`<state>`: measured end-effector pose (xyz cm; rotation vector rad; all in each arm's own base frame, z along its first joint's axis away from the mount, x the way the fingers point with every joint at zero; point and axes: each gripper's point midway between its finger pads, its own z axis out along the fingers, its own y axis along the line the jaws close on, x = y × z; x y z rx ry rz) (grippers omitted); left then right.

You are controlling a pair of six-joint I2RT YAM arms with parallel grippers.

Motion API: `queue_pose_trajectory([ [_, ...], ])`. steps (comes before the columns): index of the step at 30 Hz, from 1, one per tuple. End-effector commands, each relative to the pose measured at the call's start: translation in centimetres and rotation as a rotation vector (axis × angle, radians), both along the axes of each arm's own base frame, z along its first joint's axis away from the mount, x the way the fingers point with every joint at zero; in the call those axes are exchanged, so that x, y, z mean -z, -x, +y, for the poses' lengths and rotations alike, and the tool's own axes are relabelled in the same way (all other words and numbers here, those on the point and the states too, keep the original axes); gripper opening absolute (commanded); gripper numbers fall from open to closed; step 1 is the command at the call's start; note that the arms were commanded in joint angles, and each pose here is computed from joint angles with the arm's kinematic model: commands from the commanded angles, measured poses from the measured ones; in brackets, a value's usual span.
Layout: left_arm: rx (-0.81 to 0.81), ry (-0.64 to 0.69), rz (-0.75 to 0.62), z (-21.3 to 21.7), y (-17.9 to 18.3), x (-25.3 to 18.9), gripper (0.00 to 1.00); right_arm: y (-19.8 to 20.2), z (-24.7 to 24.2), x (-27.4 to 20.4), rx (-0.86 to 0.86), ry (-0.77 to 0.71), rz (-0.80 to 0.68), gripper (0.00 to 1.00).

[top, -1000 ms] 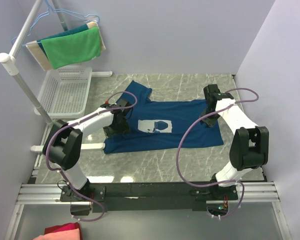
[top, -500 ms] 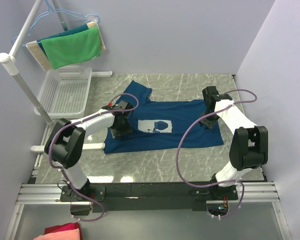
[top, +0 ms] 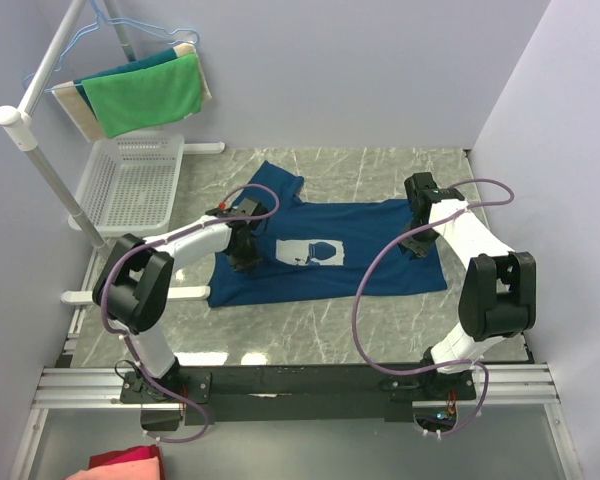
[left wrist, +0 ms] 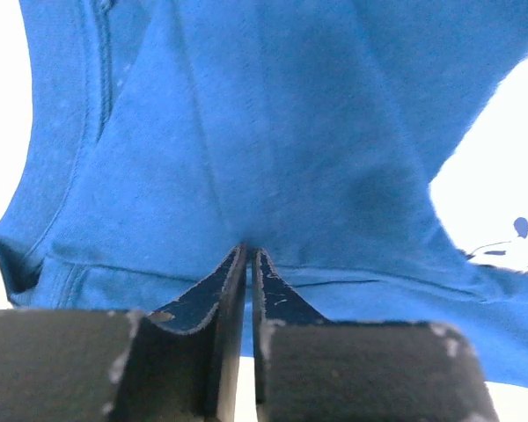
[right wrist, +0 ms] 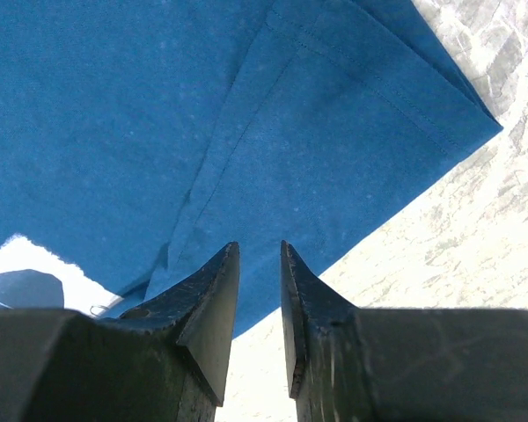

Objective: Fold and stack the t-shirts
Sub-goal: Fold the tshirt

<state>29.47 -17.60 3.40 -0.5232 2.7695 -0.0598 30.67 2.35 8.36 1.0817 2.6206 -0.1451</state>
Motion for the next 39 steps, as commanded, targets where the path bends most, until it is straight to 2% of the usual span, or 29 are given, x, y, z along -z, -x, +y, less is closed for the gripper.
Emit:
queue_pose_trajectory([
  [1, 0.013, 0.009, -0.033, -0.8, -1.5, -1.0, 0.09, -0.2, -0.1, 0.1, 0.003, 0.019, -0.002, 0.33],
  [7, 0.017, -0.004, -0.035, -0.6, -1.6, -1.0, 0.08, -0.2, 0.0, 0.2, 0.002, 0.018, 0.003, 0.32],
  [8, 0.015, -0.006, -0.036, -0.6, -1.6, -1.2, 0.12, -0.3, 0.0, 0.2, 0.003, 0.016, 0.002, 0.32],
  [9, 0.009, -0.012, -0.036, -0.4, -1.6, -1.2, 0.20, -0.3, 0.0, 0.2, 0.002, 0.016, 0.002, 0.32],
  [10, 0.006, -0.018, -0.035, -0.2, -1.4, -1.2, 0.33, -0.2, 0.1, 0.3, -0.001, 0.015, 0.007, 0.32],
  [12, 0.001, -0.011, -0.046, -0.1, -1.3, -1.7, 0.44, -0.3, 0.2, 0.5, -0.005, 0.013, 0.010, 0.33],
  [15, -0.002, -0.001, -0.049, 0.0, -0.9, -1.9, 0.52, -0.2, 0.5, 0.8, -0.012, 0.012, 0.018, 0.32],
  [17, -0.002, 0.010, -0.048, -0.2, -0.8, -1.7, 0.54, -0.1, 0.5, 0.9, -0.015, 0.013, 0.024, 0.32],
  [26, 0.004, 0.041, 0.003, -0.9, -0.1, 0.3, 0.43, 0.0, 0.2, 0.7, -0.020, 0.034, 0.035, 0.32],
  [32, 0.006, 0.035, 0.017, -0.9, 0.1, 1.1, 0.32, -0.2, 0.3, 0.6, -0.021, 0.029, 0.033, 0.32],
  [38, 0.008, 0.016, 0.007, -0.8, -0.5, 0.8, 0.14, -0.2, 0.3, 0.7, -0.018, 0.031, 0.036, 0.32],
  [39, 0.009, 0.013, -0.003, -0.8, -0.9, 0.6, 0.09, -0.3, 0.3, 0.7, -0.018, 0.031, 0.035, 0.32],
])
